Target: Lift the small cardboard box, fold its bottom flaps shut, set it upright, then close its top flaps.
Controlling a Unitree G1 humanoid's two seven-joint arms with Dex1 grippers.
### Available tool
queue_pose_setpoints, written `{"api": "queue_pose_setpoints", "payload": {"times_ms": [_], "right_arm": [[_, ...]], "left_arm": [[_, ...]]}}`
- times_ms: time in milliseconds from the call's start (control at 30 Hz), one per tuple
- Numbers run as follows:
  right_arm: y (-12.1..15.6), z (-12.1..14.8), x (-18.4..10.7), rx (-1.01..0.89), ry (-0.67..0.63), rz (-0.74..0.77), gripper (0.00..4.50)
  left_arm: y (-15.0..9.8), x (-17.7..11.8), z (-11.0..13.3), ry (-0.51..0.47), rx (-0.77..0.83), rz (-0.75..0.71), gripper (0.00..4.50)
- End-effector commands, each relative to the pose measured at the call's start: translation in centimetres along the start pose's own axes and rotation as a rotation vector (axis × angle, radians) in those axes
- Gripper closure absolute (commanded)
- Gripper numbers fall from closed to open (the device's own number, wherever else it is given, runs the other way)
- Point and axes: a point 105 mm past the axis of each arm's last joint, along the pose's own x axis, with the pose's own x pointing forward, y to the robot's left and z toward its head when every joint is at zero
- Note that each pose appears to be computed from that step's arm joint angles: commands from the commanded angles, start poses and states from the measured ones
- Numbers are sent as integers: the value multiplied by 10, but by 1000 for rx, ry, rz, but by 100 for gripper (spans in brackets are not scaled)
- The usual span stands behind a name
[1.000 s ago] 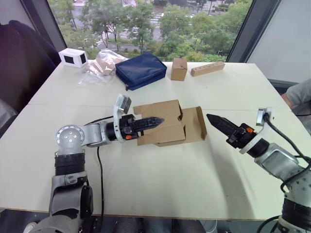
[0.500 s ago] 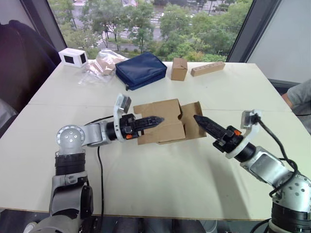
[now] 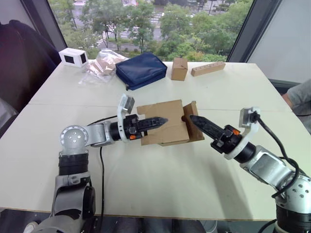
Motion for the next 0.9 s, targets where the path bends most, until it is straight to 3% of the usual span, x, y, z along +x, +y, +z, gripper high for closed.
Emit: {"api": "queue_pose_setpoints", "payload": {"times_ms": [33,67,267,367,467,900], "right_arm": [[10,4,0,-46,-11,29,222],[10,4,0,-50,-8,28,250],[9,2,0,-64,-7,17,250],[8,3,0,-72,-13,13,326],[7,3,-1,-83,-12,0,440],[10,-2,1,-141,20,1,440]], "left_arm": [[-15,3,6,-1,53,-43,450],[-16,3,6,-2,53,-43,450],[-14,2,7,-7,49,-37,450],[-13,0,6,-8,45,-34,450],[-12,-1,6,-7,44,-33,450],[-12,-3,7,-5,46,-34,450]]}}
